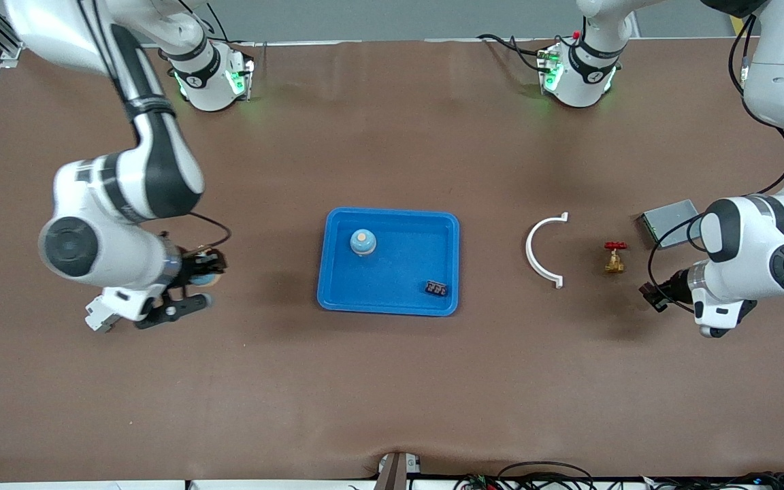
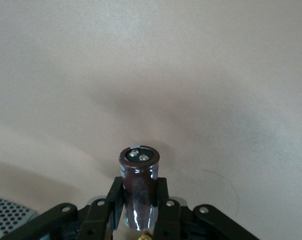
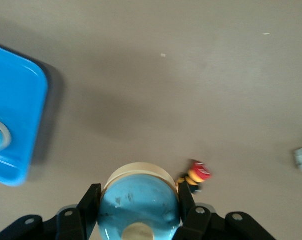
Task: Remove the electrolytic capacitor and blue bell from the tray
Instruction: 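Carry the capacitor toward the valve while the right gripper carries the bell out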
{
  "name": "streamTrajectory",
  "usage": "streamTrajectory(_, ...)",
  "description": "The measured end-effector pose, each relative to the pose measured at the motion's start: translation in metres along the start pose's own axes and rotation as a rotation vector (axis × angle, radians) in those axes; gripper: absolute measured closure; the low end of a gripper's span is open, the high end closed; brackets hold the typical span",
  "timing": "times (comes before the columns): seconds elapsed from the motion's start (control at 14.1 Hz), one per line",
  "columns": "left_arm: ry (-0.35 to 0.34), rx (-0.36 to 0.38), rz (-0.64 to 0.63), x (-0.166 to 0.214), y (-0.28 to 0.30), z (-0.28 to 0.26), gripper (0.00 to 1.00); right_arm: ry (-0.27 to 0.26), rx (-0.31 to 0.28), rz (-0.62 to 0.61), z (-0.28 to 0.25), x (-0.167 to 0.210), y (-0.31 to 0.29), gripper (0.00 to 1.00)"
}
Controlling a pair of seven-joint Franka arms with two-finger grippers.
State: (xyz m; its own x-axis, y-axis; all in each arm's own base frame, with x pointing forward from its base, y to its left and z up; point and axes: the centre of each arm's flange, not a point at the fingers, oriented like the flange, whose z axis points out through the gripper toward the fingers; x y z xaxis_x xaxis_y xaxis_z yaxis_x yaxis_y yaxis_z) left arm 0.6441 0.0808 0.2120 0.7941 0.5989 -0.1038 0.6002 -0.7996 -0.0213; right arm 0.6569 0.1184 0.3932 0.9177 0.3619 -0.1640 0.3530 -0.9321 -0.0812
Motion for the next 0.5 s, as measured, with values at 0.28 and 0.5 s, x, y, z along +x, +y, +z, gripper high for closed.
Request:
streamTrajectory(0.28,0.011,-0.007,-0.001,0.004,0.001,-0.004,0.37,0.011,0.015,-0.071,0.005,-0.036,0.109,0.33)
streamTrajectory(0.5,0.017,-0.018,0.004,0.003,0.009,-0.012,0.05,0.07,-0.009,-0.144,0.02,-0.061,0.178,0.33)
